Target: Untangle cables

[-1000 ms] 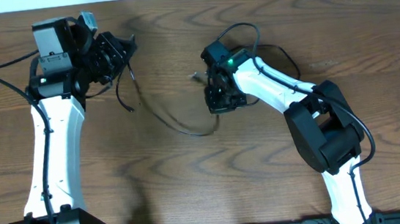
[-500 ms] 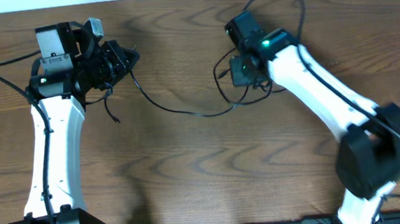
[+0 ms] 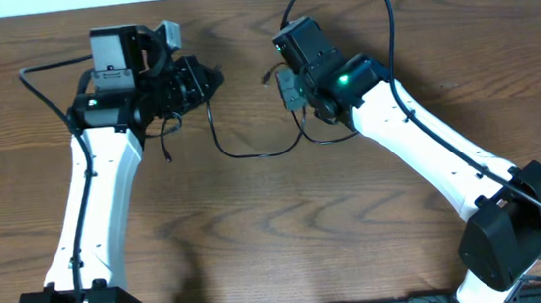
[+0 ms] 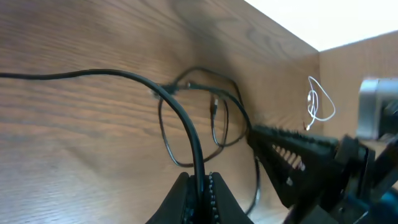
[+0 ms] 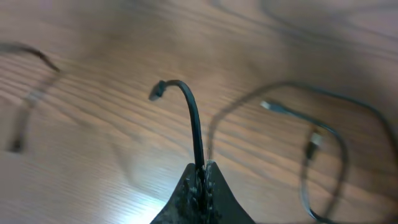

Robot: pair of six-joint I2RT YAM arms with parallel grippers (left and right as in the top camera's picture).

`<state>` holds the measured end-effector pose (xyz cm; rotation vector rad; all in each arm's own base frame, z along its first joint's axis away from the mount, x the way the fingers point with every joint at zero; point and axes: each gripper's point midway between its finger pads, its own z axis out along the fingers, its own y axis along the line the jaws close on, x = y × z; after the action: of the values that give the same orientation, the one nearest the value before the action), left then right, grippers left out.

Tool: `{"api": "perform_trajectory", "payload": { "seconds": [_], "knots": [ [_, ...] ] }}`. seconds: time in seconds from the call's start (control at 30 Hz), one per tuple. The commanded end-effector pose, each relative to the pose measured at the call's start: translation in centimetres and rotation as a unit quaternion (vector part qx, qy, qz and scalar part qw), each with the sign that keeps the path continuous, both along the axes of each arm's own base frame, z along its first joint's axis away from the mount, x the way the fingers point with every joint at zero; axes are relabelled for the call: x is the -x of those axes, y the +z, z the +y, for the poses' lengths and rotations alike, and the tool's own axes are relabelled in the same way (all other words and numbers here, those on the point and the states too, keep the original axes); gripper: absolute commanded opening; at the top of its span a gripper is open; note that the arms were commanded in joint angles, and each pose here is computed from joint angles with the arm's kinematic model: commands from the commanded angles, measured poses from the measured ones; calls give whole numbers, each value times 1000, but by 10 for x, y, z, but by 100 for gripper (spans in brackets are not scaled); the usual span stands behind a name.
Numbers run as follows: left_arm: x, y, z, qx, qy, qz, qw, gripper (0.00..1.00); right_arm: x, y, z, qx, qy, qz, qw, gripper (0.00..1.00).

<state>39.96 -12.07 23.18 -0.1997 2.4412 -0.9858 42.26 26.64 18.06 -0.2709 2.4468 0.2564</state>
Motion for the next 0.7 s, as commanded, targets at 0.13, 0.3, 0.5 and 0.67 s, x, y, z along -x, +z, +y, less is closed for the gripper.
{"api": "perform_trajectory", "payload": {
  "seconds": [0.13, 0.3, 0.5, 0.67],
  "knots": [
    [25, 35, -51, 83, -154, -64, 982, 9, -12, 21, 26, -114, 39, -2, 993, 1],
    [37, 40, -67, 142, -222, -71, 962, 17, -15, 37, 38, -177, 60, 0, 982, 1],
    [33, 25, -71, 150, -232, -54, 960, 17, -20, 51, 36, -218, 58, 11, 974, 1],
    [31, 19, -71, 151, -230, -46, 960, 17, -25, 67, 28, -277, 60, 34, 958, 1]
  ]
}}
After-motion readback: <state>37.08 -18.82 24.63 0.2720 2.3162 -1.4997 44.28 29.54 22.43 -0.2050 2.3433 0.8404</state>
